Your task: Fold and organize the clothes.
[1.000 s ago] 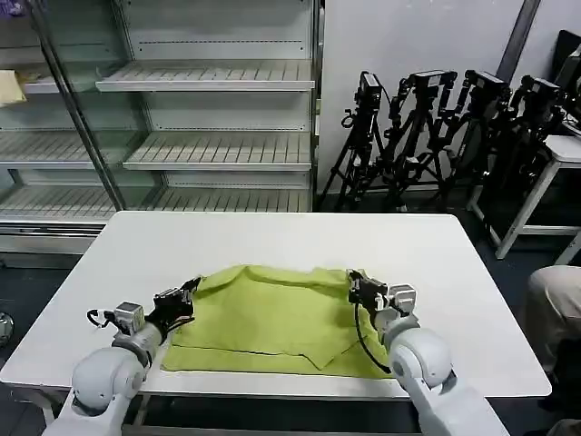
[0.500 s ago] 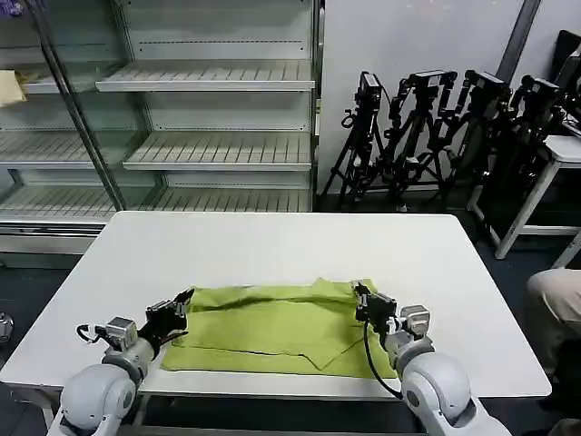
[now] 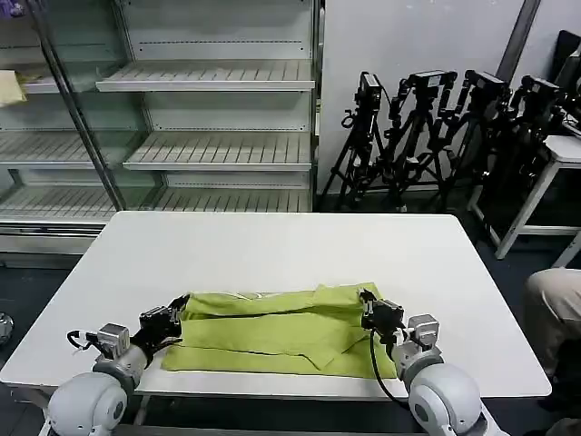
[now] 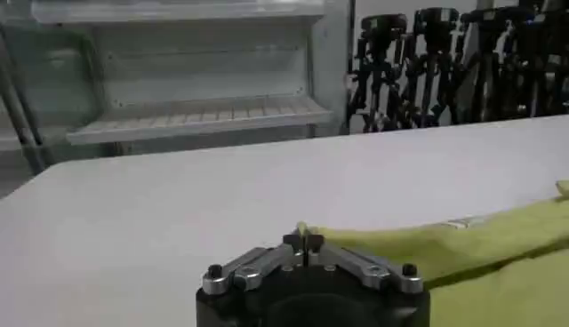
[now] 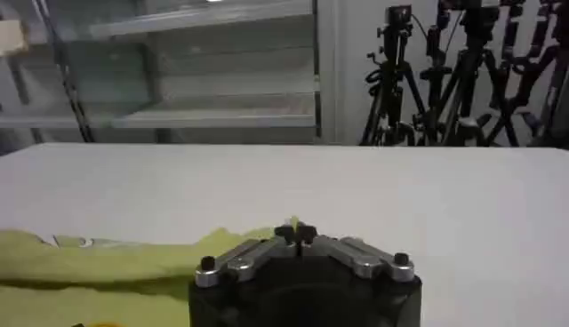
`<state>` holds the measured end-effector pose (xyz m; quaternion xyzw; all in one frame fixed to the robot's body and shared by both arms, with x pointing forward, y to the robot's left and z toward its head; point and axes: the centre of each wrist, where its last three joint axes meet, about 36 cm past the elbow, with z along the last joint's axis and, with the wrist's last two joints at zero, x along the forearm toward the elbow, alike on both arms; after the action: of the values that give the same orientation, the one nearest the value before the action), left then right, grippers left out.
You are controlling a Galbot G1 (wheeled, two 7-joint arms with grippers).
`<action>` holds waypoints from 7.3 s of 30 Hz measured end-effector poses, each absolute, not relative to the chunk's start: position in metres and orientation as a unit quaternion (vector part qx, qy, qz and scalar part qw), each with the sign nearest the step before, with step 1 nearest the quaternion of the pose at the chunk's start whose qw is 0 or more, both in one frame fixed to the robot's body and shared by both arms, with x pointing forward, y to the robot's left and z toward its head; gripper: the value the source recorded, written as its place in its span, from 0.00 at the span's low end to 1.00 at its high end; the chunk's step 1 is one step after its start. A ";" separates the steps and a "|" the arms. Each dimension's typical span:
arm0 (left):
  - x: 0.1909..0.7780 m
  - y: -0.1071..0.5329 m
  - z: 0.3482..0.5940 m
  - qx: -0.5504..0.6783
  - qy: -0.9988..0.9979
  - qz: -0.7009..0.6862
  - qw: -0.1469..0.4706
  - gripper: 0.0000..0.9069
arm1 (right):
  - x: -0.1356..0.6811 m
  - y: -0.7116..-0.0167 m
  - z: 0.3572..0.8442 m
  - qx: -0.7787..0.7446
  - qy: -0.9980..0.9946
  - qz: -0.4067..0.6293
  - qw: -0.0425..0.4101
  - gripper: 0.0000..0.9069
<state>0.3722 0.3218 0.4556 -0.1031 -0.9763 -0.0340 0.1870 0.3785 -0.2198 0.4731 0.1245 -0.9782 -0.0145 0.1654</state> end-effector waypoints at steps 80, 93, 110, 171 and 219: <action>0.336 0.270 0.434 0.014 -0.965 0.093 0.246 0.02 | 0.333 -0.235 0.485 0.095 -0.981 0.016 0.167 1.00; 0.338 0.262 0.431 0.006 -0.961 0.120 0.248 0.01 | 0.331 -0.231 0.484 0.093 -0.982 0.016 0.165 1.00; 0.352 0.333 0.462 0.042 -0.981 -0.049 0.185 0.01 | 0.331 -0.228 0.486 0.095 -0.982 0.021 0.160 1.00; 0.350 0.211 0.478 -0.154 -0.975 -0.086 0.136 1.00 | 0.331 -0.230 0.483 0.084 -0.984 0.036 0.151 1.00; 0.374 0.315 0.423 -0.028 -0.970 0.058 0.235 0.02 | 0.336 -0.233 0.484 0.093 -0.984 0.042 0.146 1.00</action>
<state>0.3744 0.3146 0.4234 -0.0280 -0.9698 0.0584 0.2350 0.3360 -0.2329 0.4835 0.0927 -0.9840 0.0425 0.1459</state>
